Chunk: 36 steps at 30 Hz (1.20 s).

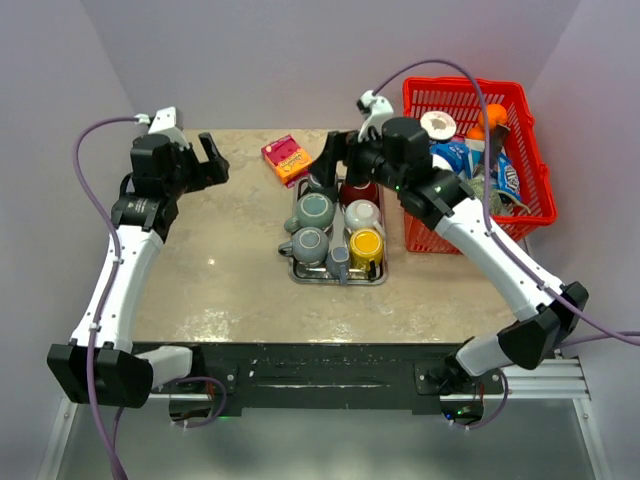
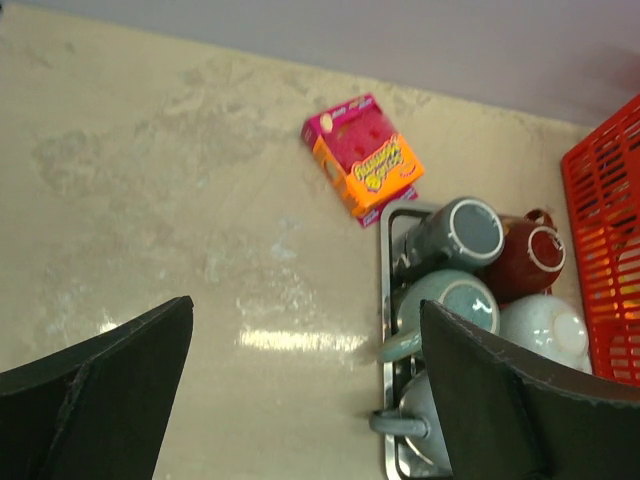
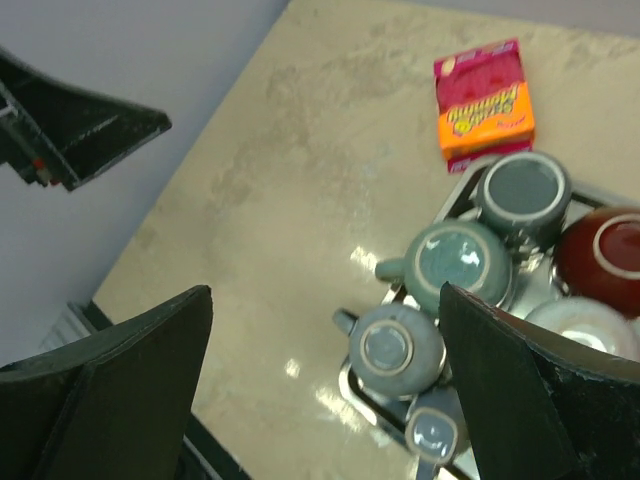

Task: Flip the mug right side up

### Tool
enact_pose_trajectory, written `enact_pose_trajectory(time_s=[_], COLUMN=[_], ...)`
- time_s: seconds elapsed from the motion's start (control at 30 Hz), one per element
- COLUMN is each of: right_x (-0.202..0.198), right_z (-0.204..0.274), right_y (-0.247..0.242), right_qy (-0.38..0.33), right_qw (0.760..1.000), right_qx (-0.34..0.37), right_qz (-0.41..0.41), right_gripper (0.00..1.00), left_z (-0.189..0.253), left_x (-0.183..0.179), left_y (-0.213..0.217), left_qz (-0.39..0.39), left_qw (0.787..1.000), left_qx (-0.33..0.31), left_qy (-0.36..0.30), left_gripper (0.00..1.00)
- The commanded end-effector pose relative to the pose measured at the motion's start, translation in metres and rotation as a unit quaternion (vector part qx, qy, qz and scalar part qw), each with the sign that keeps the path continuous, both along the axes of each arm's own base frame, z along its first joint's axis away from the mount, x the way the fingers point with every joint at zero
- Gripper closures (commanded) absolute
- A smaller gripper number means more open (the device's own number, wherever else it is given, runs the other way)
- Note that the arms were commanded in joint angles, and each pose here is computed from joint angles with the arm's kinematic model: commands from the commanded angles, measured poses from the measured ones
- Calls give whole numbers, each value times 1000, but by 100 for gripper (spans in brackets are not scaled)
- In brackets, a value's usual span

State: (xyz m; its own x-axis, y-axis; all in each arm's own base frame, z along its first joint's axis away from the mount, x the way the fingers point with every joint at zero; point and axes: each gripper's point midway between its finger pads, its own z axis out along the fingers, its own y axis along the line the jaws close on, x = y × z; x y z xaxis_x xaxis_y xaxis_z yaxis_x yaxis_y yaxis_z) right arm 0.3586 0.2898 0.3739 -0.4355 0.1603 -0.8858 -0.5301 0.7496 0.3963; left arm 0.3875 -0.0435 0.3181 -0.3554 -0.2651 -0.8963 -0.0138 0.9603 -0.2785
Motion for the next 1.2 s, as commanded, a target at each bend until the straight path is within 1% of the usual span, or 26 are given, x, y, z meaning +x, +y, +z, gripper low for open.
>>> enact_pose_trajectory(time_s=[0.0, 0.03, 0.07, 0.1, 0.13, 0.17, 0.2, 0.23, 0.27, 0.3, 0.33, 0.37, 0.43, 0.47, 0.53, 0.57, 0.6, 0.63, 0.7, 0.8, 0.87, 0.9, 1.0, 1.07, 1.1, 1.17], right_x=[-39, -48, -65, -70, -76, -89, -95, -98, -111, -115, -117, -129, -141, -141, -143, -143, -142, -139, -138, -136, -137, -137, -130, -123, -120, -115], right_z=[36, 34, 34, 29, 20, 2, -8, -23, -43, -55, -70, -94, -117, -138, -153, -172, -177, -176, -187, -198, -207, -207, -220, -230, -237, -236], right_y=[-4, -2, 11, 14, 20, 30, 36, 33, 39, 40, 32, 34, 33, 23, 15, 6, 1, 2, -7, -16, -17, -11, -9, -9, -10, -8], right_qy=[-36, -21, -20, -16, -1, 17, 42, 57, 75, 93, 99, 108, 120, 118, 116, 110, 102, 91, 78, 71, 76, 73, 63, 81, 101, 112], right_qw=[999, 999, 999, 999, 1000, 1000, 999, 998, 996, 994, 991, 988, 984, 979, 975, 972, 971, 973, 971, 967, 968, 971, 972, 972, 969, 970], right_qx=[22, 22, 20, 14, 10, -1, 2, -15, -34, -39, -61, -84, -98, -121, -127, -145, -150, -137, -154, -167, -165, -155, -163, -165, -166, -156], right_qz=[-33, -36, -19, -23, -20, -7, -10, -31, -30, -47, -73, -72, -90, -114, -138, -151, -158, -160, -167, -178, -174, -164, -159, -149, -150, -151], right_gripper=[1, 1, 1, 1, 3, 4, 6, 8, 9, 10, 11, 12, 16, 18, 22, 23, 26, 28, 30, 31, 34, 34, 35, 39, 40, 41], left_z=[15, 11, 10, -2, -4, -5, -13, -15, -14, -24, -26, -27, -32, -30, -28, -28, -32, -29, -28, -28, -33, -32, -34, -36, -32, -28], left_x=[-19, -21, -24, -26, -28, -32, -36, -38, -43, -46, -48, -52, -60, -63, -70, -71, -73, -74, -76, -74, -71, -71, -65, -64, -63, -62], left_y=[-2, -5, -8, -11, -12, -14, -19, -21, -22, -22, -22, -23, -30, -33, -41, -42, -43, -43, -45, -52, -53, -55, -61, -62, -64, -67], left_qz=[19, 11, 6, 5, 4, 1, -8, -12, -14, -12, -14, -18, -36, -43, -65, -68, -64, -60, -57, -73, -71, -74, -86, -84, -85, -96], left_qw=[998, 998, 997, 996, 996, 995, 994, 993, 993, 992, 992, 992, 991, 990, 986, 986, 985, 984, 980, 976, 975, 973, 969, 966, 964, 962], left_qx=[-60, -66, -72, -84, -91, -99, -110, -114, -118, -122, -123, -123, -131, -135, -149, -153, -162, -169, -191, -204, -209, -216, -232, -243, -252, -254], left_qy=[-23, -15, -15, -3, -4, -5, 4, 6, 3, 12, 11, 9, 18, 20, 19, 17, 19, 14, 15, 6, 16, 19, 15, 14, 11, 9], left_gripper=[1, 1, 1, 1, 1, 1, 1, 1, 1, 1, 1, 1, 1, 1, 1, 1, 1, 1, 1, 1, 1, 1, 1, 1, 1, 1])
